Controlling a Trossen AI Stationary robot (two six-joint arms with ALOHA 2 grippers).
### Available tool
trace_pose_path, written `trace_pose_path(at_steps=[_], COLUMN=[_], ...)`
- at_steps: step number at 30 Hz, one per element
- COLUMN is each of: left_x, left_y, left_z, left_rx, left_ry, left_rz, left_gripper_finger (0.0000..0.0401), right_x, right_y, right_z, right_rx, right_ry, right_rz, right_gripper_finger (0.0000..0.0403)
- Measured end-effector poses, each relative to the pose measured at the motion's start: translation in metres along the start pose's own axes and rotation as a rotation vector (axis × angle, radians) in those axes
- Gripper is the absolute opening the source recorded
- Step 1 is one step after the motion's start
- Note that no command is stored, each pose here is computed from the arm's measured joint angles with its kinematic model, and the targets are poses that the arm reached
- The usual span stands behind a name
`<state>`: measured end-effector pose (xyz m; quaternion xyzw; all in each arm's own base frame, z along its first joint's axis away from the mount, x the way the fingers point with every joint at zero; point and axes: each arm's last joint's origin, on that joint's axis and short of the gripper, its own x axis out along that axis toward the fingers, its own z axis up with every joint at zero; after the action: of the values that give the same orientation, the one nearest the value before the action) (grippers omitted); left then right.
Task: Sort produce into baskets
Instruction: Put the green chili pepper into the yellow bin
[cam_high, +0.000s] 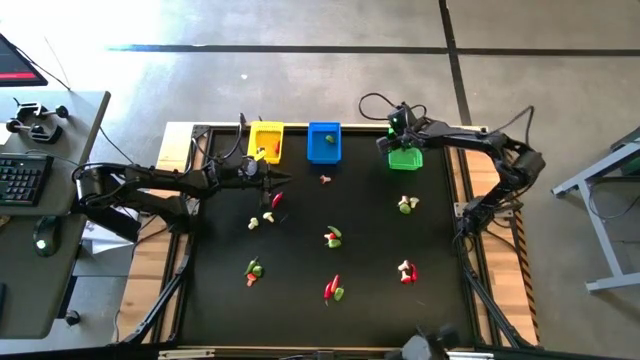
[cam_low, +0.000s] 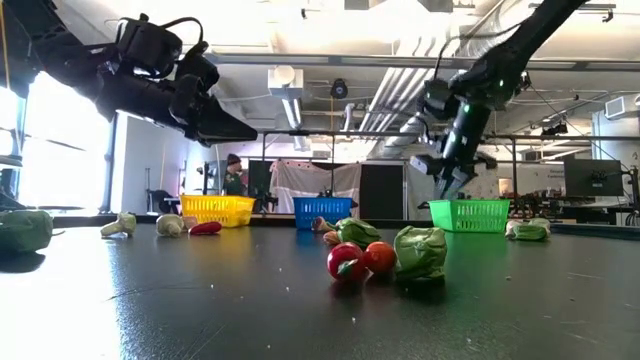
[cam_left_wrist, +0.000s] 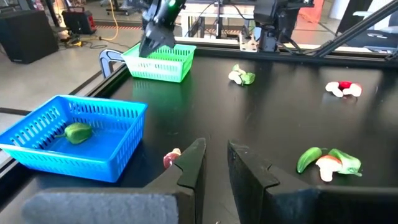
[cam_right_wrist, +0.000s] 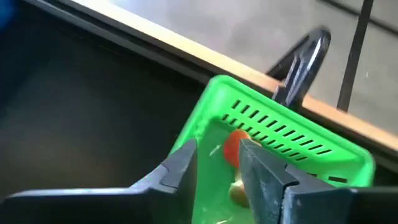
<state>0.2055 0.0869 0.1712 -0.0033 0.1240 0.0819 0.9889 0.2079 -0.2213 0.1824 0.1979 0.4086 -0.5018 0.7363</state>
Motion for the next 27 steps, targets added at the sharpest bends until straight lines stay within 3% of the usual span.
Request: trace_pose_path(at_steps=[8, 13, 18, 22, 27], left_x=[0.0, 0.0, 0.001, 0.004, 0.008], left_y=[0.0, -0.002, -0.006, -0.011, -0.026], left_z=[0.0, -0.001, 0.0, 0.002, 0.015], left_rx=[-0.004, -0.028, -0.021, -0.02, -0.002], left_ry=[0.003, 0.008, 0.009, 0.032, 0.168], left_rz=[0.004, -0.003, -0.024, -0.055, -0.136], left_gripper_finger=[0.005, 0.005, 0.005, 0.0044, 0.0025], right_x=[-0.054, -0.06, -0.059, -0.062, -0.067], right_y=[0.04, 0.072, 0.098, 0.109, 0.117], right_z=[-0.006, -0.027, -0.059, -0.086, -0.109], right_rx=[-0.137, -0.21, -0.201, -0.215, -0.256], right_ry=[-0.117, -0.162, -0.291, -0.358, -0.386], right_rz=[0.114, 0.312, 0.548, 0.618, 0.626], right_gripper_finger=[0.0007, 0.0013, 0.0003, 0.0001, 0.0])
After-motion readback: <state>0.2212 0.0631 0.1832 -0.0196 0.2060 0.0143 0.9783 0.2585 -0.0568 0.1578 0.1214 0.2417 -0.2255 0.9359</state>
